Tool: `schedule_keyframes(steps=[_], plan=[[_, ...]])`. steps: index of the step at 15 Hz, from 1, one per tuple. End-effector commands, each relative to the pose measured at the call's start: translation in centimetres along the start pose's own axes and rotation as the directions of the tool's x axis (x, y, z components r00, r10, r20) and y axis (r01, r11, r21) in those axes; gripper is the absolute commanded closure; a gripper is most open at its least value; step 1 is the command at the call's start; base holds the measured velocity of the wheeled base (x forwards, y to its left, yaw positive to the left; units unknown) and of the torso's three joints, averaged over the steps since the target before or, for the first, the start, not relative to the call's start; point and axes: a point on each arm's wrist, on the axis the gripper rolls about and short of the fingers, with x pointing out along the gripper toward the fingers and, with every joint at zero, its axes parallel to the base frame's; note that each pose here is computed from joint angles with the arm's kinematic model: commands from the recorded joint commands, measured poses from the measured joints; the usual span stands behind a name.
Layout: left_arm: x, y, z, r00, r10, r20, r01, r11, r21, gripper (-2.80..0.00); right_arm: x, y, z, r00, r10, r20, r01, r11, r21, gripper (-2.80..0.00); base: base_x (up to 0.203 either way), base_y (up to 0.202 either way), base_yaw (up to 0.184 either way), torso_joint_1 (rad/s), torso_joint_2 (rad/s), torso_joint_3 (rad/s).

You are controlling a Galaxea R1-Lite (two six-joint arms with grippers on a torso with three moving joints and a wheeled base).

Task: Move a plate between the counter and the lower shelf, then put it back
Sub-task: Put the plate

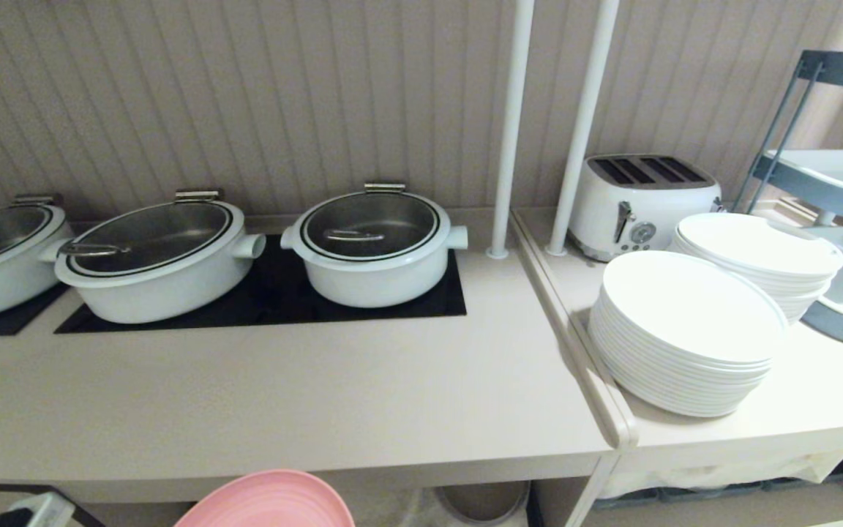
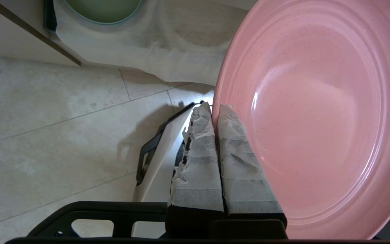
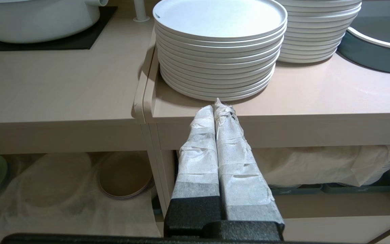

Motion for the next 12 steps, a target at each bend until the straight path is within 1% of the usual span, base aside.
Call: schedule_keyframes(steps=[1, 4, 10, 12], plan=[[0.0, 0.0, -0.04, 1.0, -0.001, -0.001, 0.001, 1.0, -0.007, 0.0, 0.01, 0.0, 0.0, 1.0, 0.001, -0.002, -0.001, 1.0, 0.0, 0.0, 0.0, 0.0, 0.0, 0.0, 0.0, 0.0], [0.0, -0.02, -0.03, 1.0, -0.004, -0.001, 0.004, 1.0, -0.028, 0.0, 0.01, 0.0, 0.0, 1.0, 0.001, -0.002, -0.001, 1.0, 0.0, 0.0, 0.0, 0.0, 0.0, 0.0, 0.0, 0.0], [-0.02, -0.08, 0.04, 1.0, -0.01, 0.0, 0.01, 0.993, -0.119, 0.0, 0.01, 0.0, 0.0, 1.0, 0.001, -0.002, -0.001, 1.0, 0.0, 0.0, 0.0, 0.0, 0.0, 0.0, 0.0, 0.0], [-0.01, -0.06, 0.01, 1.0, -0.009, -0.002, 0.009, 0.992, -0.123, 0.0, 0.01, 0.0, 0.0, 1.0, 0.001, -0.002, -0.001, 1.0, 0.0, 0.0, 0.0, 0.0, 0.0, 0.0, 0.0, 0.0]])
